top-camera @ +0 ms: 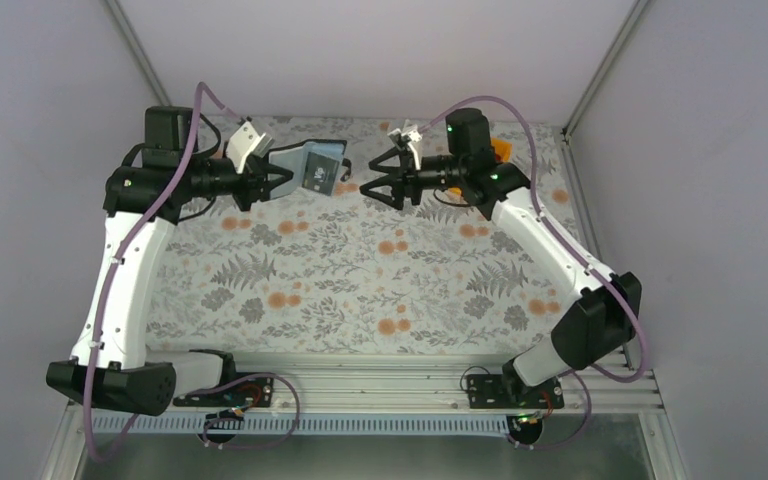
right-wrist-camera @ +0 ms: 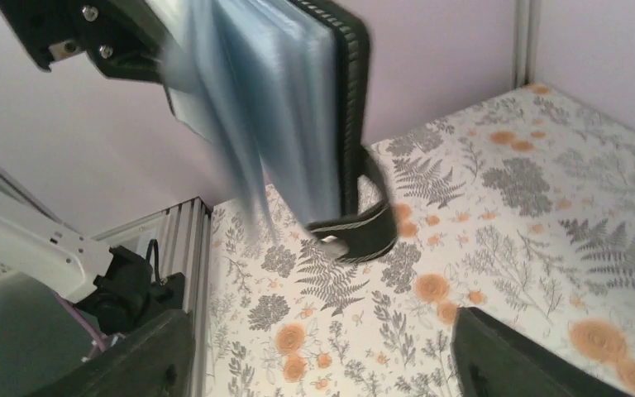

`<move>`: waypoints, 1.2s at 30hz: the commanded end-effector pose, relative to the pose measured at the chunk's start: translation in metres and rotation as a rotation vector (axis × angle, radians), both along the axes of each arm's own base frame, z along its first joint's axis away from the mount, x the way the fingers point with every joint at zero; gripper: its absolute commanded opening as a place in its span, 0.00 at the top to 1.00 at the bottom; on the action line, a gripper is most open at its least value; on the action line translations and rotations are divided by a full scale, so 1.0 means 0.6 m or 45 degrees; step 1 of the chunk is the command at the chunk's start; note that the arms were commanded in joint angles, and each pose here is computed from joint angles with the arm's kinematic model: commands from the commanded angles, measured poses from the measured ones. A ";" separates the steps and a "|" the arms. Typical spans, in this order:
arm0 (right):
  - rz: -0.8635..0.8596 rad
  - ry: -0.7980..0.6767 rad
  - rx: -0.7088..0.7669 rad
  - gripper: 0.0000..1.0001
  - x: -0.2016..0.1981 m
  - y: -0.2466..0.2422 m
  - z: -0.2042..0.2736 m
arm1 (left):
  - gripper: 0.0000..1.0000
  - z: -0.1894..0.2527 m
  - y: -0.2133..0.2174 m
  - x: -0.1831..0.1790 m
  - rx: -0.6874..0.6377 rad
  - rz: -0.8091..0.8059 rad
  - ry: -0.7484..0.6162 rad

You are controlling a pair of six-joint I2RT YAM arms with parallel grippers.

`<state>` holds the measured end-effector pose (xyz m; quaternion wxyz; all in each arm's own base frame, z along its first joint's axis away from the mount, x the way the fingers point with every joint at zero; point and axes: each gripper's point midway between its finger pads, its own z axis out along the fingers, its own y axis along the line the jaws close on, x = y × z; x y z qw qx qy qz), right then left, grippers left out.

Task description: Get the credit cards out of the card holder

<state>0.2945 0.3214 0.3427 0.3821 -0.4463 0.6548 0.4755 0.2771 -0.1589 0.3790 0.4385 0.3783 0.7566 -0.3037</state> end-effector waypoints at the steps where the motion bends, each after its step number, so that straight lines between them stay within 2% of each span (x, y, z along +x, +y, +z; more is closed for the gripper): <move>1: -0.040 -0.114 0.026 0.05 -0.005 -0.013 0.035 | 0.98 0.004 0.010 0.002 0.023 0.053 -0.039; 3: -0.042 -0.150 0.079 0.00 -0.012 -0.012 0.053 | 0.98 0.006 0.008 -0.004 0.015 0.031 -0.043; 11: 0.038 -0.188 0.164 0.00 -0.024 0.058 0.075 | 0.98 0.013 -0.013 -0.042 -0.072 -0.120 -0.026; 15: 0.057 -0.200 0.163 0.00 -0.012 0.069 0.082 | 0.98 0.031 -0.027 -0.072 -0.137 -0.243 -0.039; 19: 0.164 -0.218 0.181 0.01 -0.029 0.074 0.093 | 0.97 0.044 -0.034 -0.105 -0.180 -0.353 -0.068; 20: 0.197 -0.222 0.181 0.07 -0.036 0.074 0.092 | 0.98 0.046 -0.035 -0.112 -0.185 -0.372 -0.074; 22: 0.263 -0.231 0.190 0.28 -0.055 0.070 0.089 | 0.98 0.047 -0.036 -0.119 -0.196 -0.388 -0.071; 26: 0.370 -0.242 0.207 0.92 -0.092 0.058 0.088 | 0.97 0.043 -0.034 -0.115 -0.201 -0.381 -0.061; 27: 0.369 -0.233 0.203 0.95 -0.094 0.056 0.086 | 0.98 0.042 -0.033 -0.112 -0.203 -0.373 -0.052; 31: 0.341 -0.197 0.184 0.96 -0.095 0.052 0.082 | 0.97 0.037 -0.024 -0.082 -0.190 -0.266 -0.017; 32: 0.316 -0.192 0.177 0.96 -0.091 0.051 0.082 | 0.94 0.035 -0.019 -0.071 -0.175 -0.223 -0.017; 34: 0.259 -0.174 0.159 0.96 -0.083 0.048 0.081 | 0.78 0.027 -0.007 -0.048 -0.145 -0.124 -0.002; 36: 0.169 -0.144 0.128 0.96 -0.065 0.043 0.076 | 0.54 0.013 0.019 -0.012 -0.083 0.050 0.006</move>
